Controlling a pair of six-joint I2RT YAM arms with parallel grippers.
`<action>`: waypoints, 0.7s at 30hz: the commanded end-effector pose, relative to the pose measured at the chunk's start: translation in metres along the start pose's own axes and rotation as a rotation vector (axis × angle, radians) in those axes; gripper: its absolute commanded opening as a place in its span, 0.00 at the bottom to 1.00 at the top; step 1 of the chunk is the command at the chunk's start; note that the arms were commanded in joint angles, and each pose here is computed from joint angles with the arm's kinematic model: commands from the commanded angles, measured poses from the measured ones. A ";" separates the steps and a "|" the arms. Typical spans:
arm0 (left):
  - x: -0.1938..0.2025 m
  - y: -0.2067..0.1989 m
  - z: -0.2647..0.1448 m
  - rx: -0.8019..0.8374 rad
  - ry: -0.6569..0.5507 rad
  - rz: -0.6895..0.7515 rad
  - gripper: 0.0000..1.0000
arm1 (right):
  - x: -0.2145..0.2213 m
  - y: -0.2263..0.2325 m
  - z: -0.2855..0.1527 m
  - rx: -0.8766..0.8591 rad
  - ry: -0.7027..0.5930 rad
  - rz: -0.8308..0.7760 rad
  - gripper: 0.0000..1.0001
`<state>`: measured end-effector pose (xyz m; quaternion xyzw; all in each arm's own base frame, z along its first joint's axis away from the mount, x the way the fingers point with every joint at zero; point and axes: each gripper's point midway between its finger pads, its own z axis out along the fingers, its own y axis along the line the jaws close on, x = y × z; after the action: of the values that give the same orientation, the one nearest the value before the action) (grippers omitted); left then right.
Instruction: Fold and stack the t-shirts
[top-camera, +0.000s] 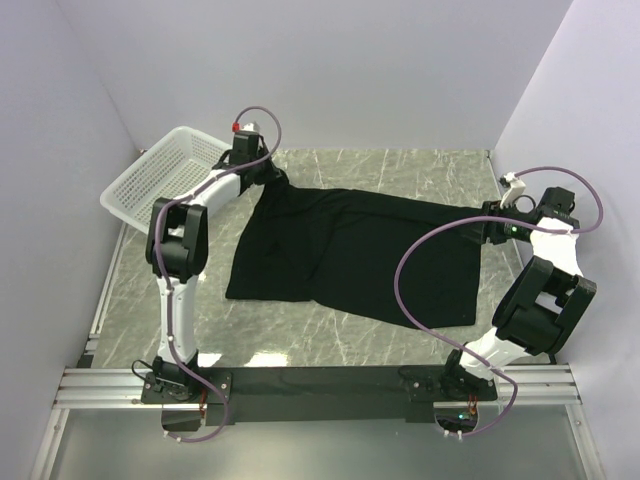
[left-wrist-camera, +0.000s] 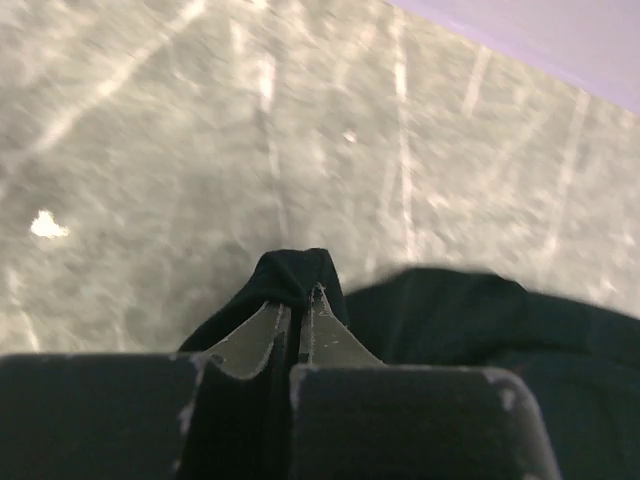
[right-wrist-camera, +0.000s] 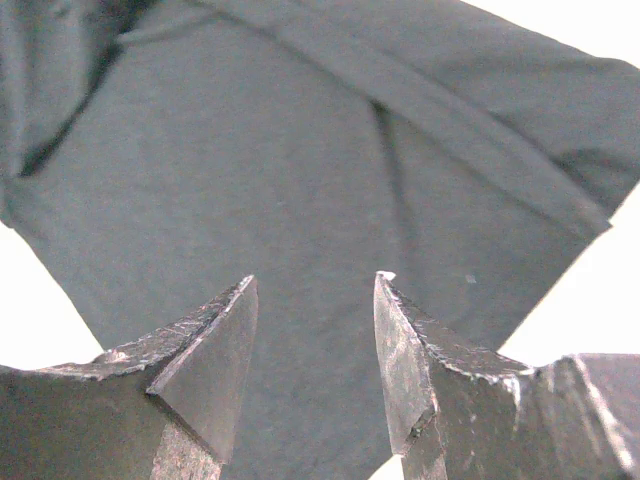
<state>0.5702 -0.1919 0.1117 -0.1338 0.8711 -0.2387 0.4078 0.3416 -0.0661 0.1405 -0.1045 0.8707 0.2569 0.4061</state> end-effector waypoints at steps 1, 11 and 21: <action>-0.041 -0.001 0.008 -0.022 -0.129 0.036 0.01 | -0.008 -0.021 -0.005 0.103 -0.023 -0.022 0.57; -0.066 0.020 0.025 -0.136 -0.258 0.016 0.01 | -0.027 -0.077 -0.003 0.314 -0.075 -0.048 0.57; -0.072 0.018 0.041 -0.098 -0.262 0.045 0.08 | -0.016 -0.114 0.019 0.314 0.031 0.050 0.56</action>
<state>0.6262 -0.1630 0.0966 -0.1697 0.8503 -0.1623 0.4710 0.3972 -0.1429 0.0926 -0.0278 0.9077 0.1380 0.3952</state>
